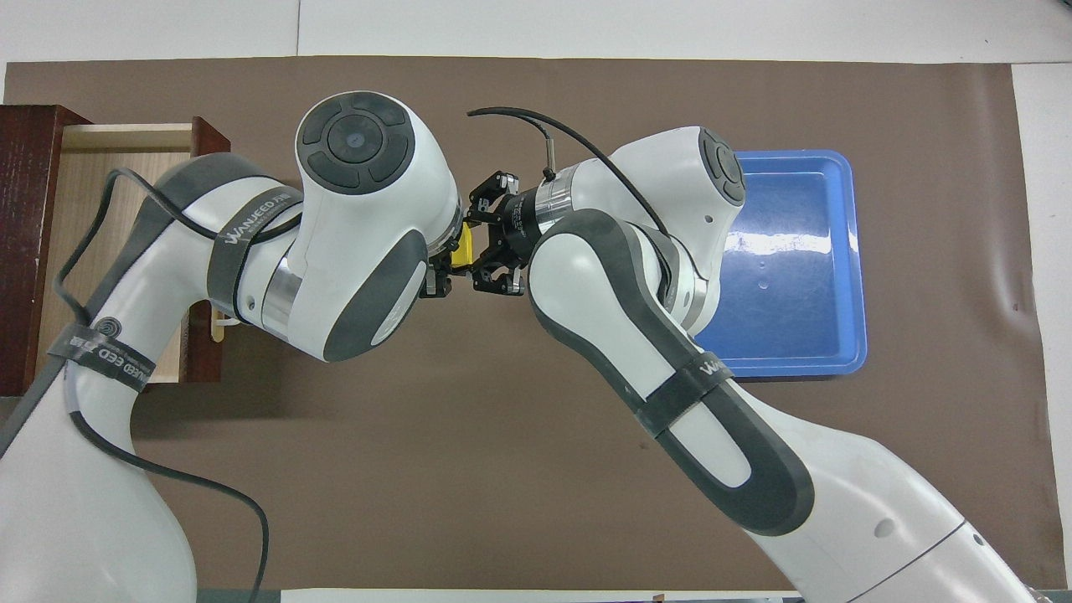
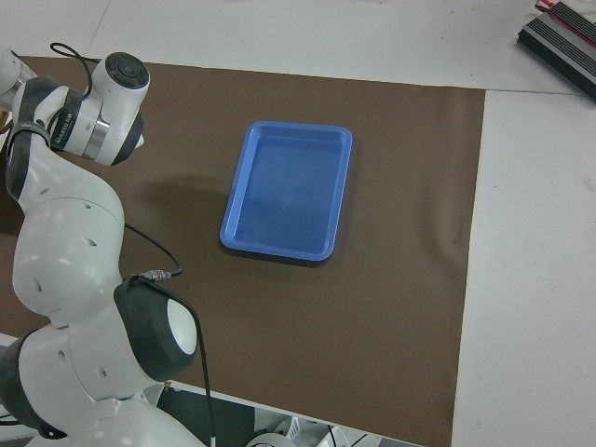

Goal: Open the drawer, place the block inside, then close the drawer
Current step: 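Grasp the yellow block with the left gripper from the right gripper, then lower the block into the drawer with the left gripper while the right gripper withdraws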

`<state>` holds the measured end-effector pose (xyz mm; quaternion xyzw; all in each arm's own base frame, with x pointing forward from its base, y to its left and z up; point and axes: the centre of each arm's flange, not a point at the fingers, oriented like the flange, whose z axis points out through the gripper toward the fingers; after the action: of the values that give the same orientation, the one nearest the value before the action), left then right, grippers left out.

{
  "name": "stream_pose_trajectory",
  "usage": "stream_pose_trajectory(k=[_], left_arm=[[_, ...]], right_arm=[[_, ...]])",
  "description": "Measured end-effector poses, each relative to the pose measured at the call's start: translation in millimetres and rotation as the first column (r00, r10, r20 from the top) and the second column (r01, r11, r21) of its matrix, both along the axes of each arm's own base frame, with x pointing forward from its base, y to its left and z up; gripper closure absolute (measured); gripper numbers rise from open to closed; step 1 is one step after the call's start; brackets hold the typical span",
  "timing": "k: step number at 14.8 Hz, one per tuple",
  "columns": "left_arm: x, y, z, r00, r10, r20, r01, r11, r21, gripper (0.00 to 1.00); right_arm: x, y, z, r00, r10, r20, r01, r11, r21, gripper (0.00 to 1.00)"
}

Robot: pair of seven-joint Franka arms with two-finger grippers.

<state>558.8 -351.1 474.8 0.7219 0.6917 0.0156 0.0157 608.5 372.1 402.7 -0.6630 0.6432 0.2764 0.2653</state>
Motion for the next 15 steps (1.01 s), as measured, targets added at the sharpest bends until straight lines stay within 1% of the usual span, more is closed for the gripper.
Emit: stream_pose_trajectory(k=[1,3,4,5,8,10,11,12,13,15], left_arm=[[0,0,0,1.000,0.000,0.000,0.000,1.000,0.000,0.44],[0,0,0,1.000,0.000,-0.002,0.000,1.000,0.001,0.44],[0,0,0,1.000,0.000,-0.003,0.000,1.000,0.002,0.44],[-1,0,-1,1.000,0.000,-0.006,0.000,1.000,0.004,0.44],[1,5,5,1.000,0.008,-0.004,-0.008,1.000,0.004,0.44],[9,22,20,1.000,0.014,-0.005,-0.014,1.000,0.009,0.44],[14,37,31,1.000,0.012,-0.005,-0.012,1.000,0.010,0.44],[20,55,45,1.000,0.014,-0.002,-0.014,1.000,0.003,0.44],[26,75,61,1.000,0.014,0.005,-0.014,1.000,-0.011,0.44],[32,129,97,1.000,0.011,0.017,-0.011,1.000,-0.027,0.44]], right_arm=[[0.4,0,0,1.000,-0.006,-0.002,0.006,1.000,0.000,0.41],[3.3,-3,3,1.000,-0.025,0.001,0.025,1.000,0.001,0.24],[4.1,-3,4,1.000,-0.028,0.002,0.028,1.000,0.002,0.14],[4.6,-4,4,1.000,-0.029,0.003,0.029,1.000,0.002,0.11],[6.4,-7,4,0.999,-0.034,0.003,0.034,0.999,0.001,0.08],[12.7,-18,5,0.999,-0.051,0.004,0.051,0.999,-0.003,0.06],[17.4,-28,6,0.998,-0.062,0.001,0.062,0.998,-0.004,0.06],[22.1,-40,8,0.997,-0.073,-0.003,0.073,0.997,-0.004,0.03],[27.0,-54,12,0.996,-0.087,-0.004,0.087,0.996,-0.003,0.03],[33.4,-84,25,0.993,-0.114,-0.002,0.114,0.993,-0.003,0.00]])
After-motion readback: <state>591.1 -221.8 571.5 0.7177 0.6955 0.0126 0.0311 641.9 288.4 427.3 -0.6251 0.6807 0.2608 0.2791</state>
